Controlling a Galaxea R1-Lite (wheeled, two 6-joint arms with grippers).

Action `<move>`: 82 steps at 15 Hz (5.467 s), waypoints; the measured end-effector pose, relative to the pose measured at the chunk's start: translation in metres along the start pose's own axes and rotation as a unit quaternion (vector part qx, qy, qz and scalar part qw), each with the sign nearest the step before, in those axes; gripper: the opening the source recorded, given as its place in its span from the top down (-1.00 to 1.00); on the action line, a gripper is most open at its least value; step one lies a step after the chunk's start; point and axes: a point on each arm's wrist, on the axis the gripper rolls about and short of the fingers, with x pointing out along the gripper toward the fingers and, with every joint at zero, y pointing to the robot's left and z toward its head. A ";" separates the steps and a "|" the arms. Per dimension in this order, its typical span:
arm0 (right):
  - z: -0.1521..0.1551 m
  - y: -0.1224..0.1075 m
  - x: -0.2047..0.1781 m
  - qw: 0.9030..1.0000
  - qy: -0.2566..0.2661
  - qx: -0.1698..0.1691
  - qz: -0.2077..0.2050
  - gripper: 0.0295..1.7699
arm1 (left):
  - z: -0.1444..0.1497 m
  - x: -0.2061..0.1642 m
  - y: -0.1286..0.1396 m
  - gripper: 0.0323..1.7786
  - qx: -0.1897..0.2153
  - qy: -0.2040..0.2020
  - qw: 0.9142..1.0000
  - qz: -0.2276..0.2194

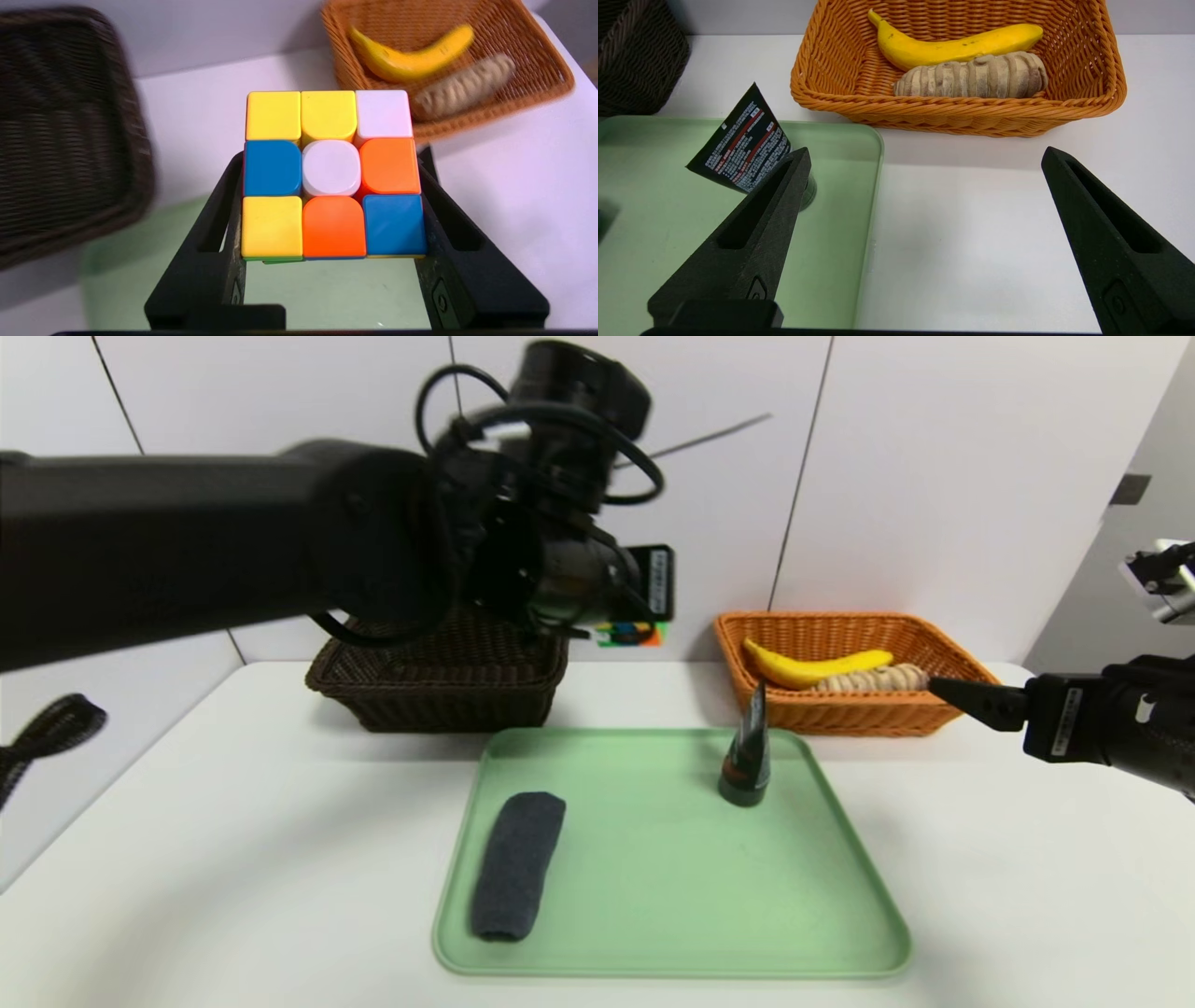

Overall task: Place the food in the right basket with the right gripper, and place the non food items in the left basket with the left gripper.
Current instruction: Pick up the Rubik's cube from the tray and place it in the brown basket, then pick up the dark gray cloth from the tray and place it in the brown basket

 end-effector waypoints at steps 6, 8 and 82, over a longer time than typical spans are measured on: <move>0.000 -0.002 0.006 1.000 0.009 0.005 -0.004 -0.93 | 0.058 -0.024 0.123 -0.08 0.005 -0.044 0.991 0.126; 0.000 -0.002 0.008 1.000 0.010 0.006 -0.006 -0.93 | 0.057 -0.021 0.157 -0.08 -0.008 -0.032 0.988 0.152; -0.030 -0.002 0.068 0.996 0.088 0.015 -0.016 -0.93 | -0.122 0.034 0.044 0.44 -0.045 0.457 0.872 0.168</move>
